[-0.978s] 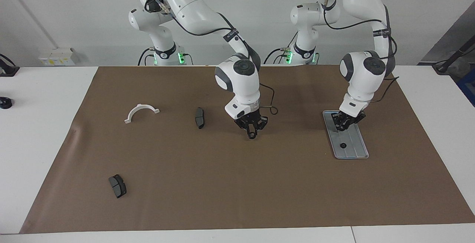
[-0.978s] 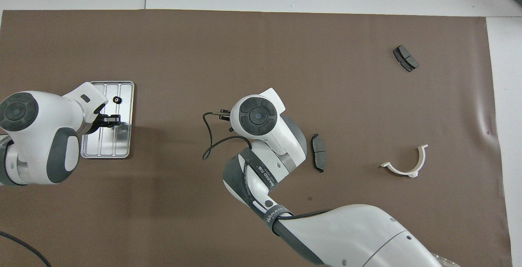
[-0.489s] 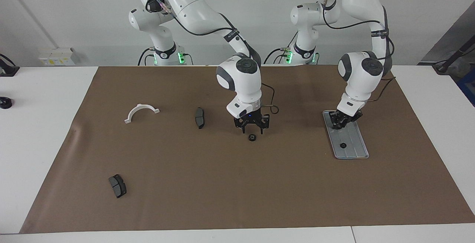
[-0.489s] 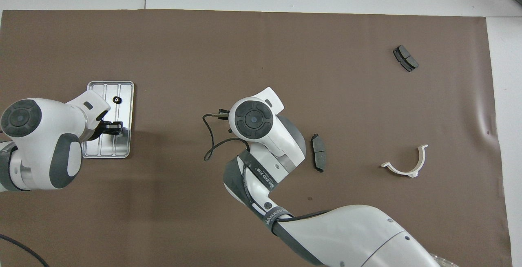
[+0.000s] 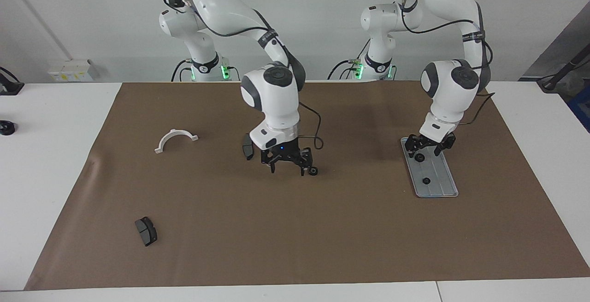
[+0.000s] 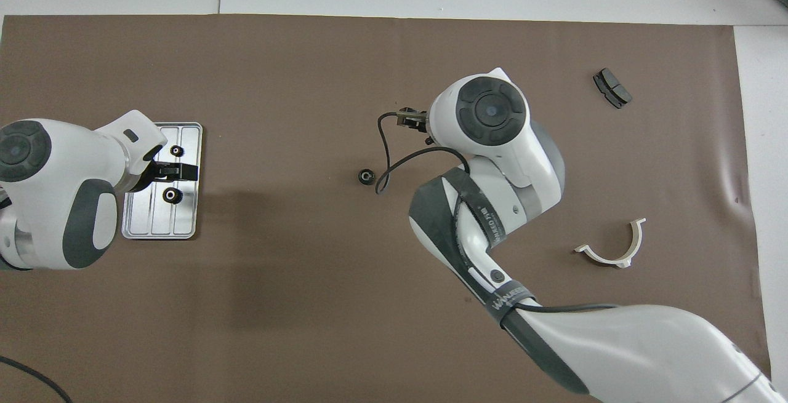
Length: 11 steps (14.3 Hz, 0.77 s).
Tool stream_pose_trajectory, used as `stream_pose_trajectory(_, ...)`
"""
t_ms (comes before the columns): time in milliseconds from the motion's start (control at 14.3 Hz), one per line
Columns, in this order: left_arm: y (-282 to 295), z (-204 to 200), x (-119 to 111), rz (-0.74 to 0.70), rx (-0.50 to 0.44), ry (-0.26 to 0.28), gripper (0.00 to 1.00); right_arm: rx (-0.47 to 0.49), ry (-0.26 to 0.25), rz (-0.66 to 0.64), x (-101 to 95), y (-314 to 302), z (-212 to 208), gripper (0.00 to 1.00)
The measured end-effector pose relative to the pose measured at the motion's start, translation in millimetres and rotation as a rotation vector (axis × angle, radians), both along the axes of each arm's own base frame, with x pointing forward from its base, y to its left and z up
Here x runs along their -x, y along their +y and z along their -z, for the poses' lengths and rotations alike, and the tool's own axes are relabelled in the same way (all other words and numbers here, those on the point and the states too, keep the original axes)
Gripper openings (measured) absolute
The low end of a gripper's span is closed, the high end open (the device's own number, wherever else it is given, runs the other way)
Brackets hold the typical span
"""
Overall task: Pick bearing gear from pile to tray
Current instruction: 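Set the third bearing mid-table while the left gripper reaches toward it, then grasp the third bearing with the left gripper while the right gripper retracts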
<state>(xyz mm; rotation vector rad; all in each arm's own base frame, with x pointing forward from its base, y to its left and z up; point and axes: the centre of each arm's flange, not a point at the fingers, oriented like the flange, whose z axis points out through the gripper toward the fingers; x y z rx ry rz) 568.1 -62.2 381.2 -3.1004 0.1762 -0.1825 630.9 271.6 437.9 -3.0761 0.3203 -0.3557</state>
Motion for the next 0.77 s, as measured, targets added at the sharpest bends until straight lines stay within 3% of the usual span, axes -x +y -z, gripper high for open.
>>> stream_pose_trajectory(209, -62, -12, 3, 0.066, 0.009, -0.019, 1.0, 0.044, 0.026, -0.023, -2.9, -63, -43, 1.0)
stream_pose_trajectory(419, -121, -14, 9, 0.041, 0.029, -0.026, 1.0, 0.053, 0.041, 0.011, 2.3, -116, -82, 1.0)
stream_pose_trajectory(768, -246, 17, 27, -0.002, 0.041, -0.006, 1.0, 0.036, 0.112, -0.048, 39.6, -215, -155, 1.0)
